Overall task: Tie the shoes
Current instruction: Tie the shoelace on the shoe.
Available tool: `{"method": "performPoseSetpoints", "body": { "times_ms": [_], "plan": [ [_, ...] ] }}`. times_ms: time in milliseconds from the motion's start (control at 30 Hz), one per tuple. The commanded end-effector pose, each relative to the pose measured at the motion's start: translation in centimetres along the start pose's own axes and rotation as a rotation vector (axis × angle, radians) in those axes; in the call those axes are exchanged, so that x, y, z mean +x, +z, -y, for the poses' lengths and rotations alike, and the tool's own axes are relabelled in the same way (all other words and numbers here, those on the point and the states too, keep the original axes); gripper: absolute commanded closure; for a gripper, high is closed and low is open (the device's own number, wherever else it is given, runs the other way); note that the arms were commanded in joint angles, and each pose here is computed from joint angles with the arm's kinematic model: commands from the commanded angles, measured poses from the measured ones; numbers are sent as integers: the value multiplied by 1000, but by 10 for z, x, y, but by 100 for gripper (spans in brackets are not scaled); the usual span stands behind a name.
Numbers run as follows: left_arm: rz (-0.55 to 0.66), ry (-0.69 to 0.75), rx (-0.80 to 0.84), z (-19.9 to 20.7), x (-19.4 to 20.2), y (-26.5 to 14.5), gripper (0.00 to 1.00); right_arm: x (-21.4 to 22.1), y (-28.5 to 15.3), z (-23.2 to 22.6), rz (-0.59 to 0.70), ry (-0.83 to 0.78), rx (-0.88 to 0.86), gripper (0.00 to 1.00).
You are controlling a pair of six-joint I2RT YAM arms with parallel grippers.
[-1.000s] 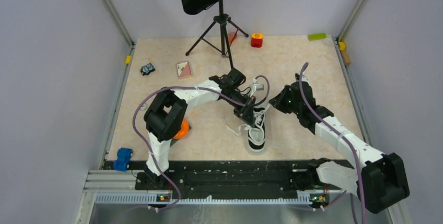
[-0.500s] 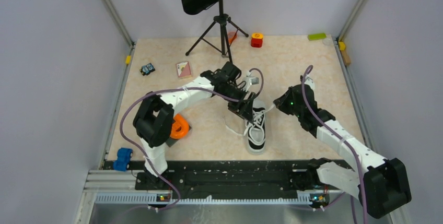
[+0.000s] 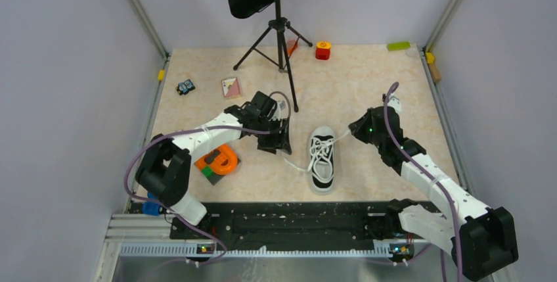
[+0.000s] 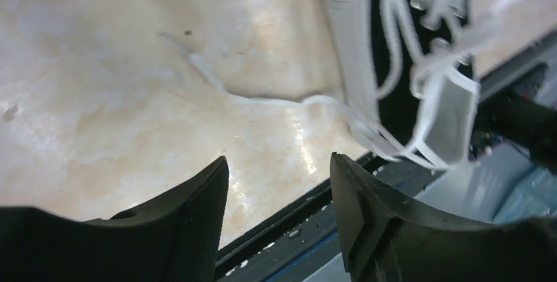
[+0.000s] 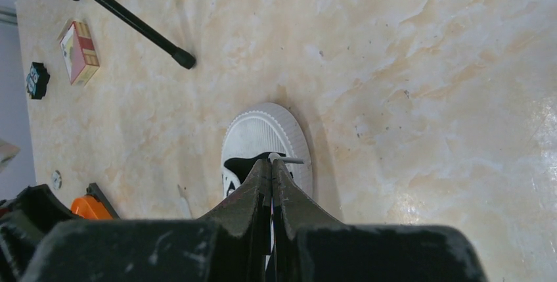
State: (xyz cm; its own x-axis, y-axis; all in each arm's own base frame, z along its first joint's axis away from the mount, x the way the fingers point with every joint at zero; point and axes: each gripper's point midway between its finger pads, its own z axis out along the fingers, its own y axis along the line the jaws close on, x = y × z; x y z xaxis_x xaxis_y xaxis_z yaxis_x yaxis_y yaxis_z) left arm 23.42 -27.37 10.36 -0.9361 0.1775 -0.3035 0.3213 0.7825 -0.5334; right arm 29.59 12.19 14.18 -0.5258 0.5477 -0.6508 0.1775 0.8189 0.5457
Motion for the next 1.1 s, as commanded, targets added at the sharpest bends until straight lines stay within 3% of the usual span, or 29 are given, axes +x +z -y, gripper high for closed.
{"method": "performPoseSetpoints", "body": {
  "times_ms": [0,167,433,500,567,700,900,1067],
  "plan": [
    [136,-217,-211,-24,-17,18,37,-9,-1,-8,20,-17,-34,100],
    [169,-312,-328,-38,-18,36,37,-13,0,-16,16,-24,-56,100],
    [172,-360,-520,-62,-17,63,50,-12,-2,-16,14,-16,-62,100],
    [176,-365,-551,-68,-18,67,61,-10,-2,-14,8,-15,-57,100],
    [208,-355,-587,-75,-22,62,96,-10,-3,-12,12,-19,-51,100],
    [353,-336,-664,-78,-43,12,100,-20,-9,-4,42,-55,-10,100],
    [555,-327,-614,-71,-71,-82,100,-40,-23,19,96,-78,65,100],
    [590,-322,-580,-84,-73,-119,100,-44,-29,34,112,-73,104,100]
  ]
}}
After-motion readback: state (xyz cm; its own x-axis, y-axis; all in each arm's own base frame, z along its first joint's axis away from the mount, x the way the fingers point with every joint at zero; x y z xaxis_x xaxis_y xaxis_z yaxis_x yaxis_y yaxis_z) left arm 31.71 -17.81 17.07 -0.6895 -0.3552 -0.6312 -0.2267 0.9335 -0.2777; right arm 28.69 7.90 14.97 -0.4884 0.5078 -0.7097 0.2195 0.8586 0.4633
